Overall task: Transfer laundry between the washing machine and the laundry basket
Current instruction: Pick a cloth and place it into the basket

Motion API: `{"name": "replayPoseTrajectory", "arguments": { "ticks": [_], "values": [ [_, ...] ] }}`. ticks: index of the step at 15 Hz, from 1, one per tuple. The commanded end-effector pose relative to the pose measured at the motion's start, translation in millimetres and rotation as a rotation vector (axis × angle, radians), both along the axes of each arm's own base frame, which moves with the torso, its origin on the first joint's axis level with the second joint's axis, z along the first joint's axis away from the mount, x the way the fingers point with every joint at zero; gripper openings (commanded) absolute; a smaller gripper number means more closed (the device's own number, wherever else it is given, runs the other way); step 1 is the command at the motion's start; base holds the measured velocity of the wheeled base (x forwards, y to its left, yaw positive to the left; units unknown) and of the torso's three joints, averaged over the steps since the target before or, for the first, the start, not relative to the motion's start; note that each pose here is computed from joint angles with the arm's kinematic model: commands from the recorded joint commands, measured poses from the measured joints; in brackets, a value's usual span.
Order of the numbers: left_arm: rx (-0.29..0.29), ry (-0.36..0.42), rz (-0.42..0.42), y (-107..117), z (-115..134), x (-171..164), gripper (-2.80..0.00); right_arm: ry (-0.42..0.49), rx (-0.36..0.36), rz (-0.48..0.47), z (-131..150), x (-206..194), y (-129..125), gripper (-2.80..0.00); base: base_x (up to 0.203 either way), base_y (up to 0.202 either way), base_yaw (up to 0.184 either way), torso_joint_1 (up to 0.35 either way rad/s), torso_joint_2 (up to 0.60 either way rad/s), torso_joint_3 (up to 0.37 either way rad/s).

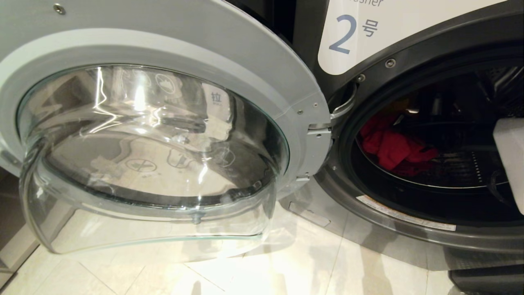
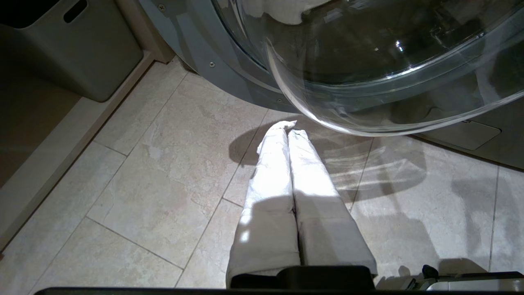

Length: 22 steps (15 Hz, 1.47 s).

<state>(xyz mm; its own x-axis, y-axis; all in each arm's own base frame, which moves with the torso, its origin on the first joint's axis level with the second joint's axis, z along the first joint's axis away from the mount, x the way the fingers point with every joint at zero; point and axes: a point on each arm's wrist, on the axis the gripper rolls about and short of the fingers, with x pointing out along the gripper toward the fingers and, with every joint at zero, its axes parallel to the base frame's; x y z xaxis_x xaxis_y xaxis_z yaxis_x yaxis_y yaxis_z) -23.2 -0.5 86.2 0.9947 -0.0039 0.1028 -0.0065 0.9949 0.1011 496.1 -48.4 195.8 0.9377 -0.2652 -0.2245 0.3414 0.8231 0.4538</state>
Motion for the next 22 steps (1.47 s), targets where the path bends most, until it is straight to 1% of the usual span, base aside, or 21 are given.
{"name": "replayPoseTrajectory", "arguments": {
  "ticks": [1, 4, 5, 6, 8, 12, 14, 17, 20, 22],
  "values": [
    [-0.004, 0.04, 0.002, 0, -11, 3, -2.8, -0.096, -0.008, 0.006, 54, -26, 9, -2.8, 0.0, 0.0, 0.0, 0.0, 0.0, 0.0],
    [-0.003, 0.04, 0.001, 0, -11, 3, -2.8, -0.137, -0.017, 0.003, 99, -63, 24, -2.8, 0.0, 0.0, 0.0, 0.0, 0.0, 0.0],
    [-0.003, 0.04, 0.001, 0, -11, 3, -2.8, -0.14, -0.02, 0.011, 109, -75, 29, -2.8, 0.0, 0.0, 0.0, 0.0, 0.0, 0.0],
    [-0.002, 0.041, 0.001, 0, -11, 3, -2.8, -0.131, -0.02, 0.017, 115, -90, 33, -2.8, 0.0, 0.0, 0.0, 0.0, 0.0, 0.0],
    [0.002, 0.042, 0.002, 0, -11, 3, -2.8, -0.097, -0.019, 0.033, 117, -120, 40, -2.8, 0.0, 0.0, 0.0, 0.0, 0.0, 0.0],
    [0.002, 0.039, 0.003, 0, -11, 3, -2.8, -0.078, -0.02, 0.082, 125, -186, 55, -2.8, 0.0, 0.0, 0.0, 0.0, 0.0, 0.0],
    [0.002, 0.042, 0.001, 0, -11, 3, -2.8, -0.045, -0.023, 0.1, 116, -216, 59, -2.8, 0.0, 0.0, 0.0, 0.0, 0.0, 0.0],
    [0.002, 0.042, 0.002, 0, -11, 3, -2.8, 0.052, -0.058, 0.129, 88, -248, 60, -2.8, 0.0, 0.0, 0.0, 0.0, 0.0, 0.0],
    [0.0, 0.042, 0.002, 0, -11, 3, -2.8, 0.168, -0.102, 0.174, 52, -268, 66, -2.8, 0.0, 0.0, 0.0, 0.0, 0.0, 0.0],
    [0.0, 0.04, 0.002, 0, -11, 3, -2.8, 0.203, -0.12, 0.234, 34, -276, 77, -2.8, 0.0, 0.0, 0.0, 0.0, 0.0, 0.0]
  ]
}}
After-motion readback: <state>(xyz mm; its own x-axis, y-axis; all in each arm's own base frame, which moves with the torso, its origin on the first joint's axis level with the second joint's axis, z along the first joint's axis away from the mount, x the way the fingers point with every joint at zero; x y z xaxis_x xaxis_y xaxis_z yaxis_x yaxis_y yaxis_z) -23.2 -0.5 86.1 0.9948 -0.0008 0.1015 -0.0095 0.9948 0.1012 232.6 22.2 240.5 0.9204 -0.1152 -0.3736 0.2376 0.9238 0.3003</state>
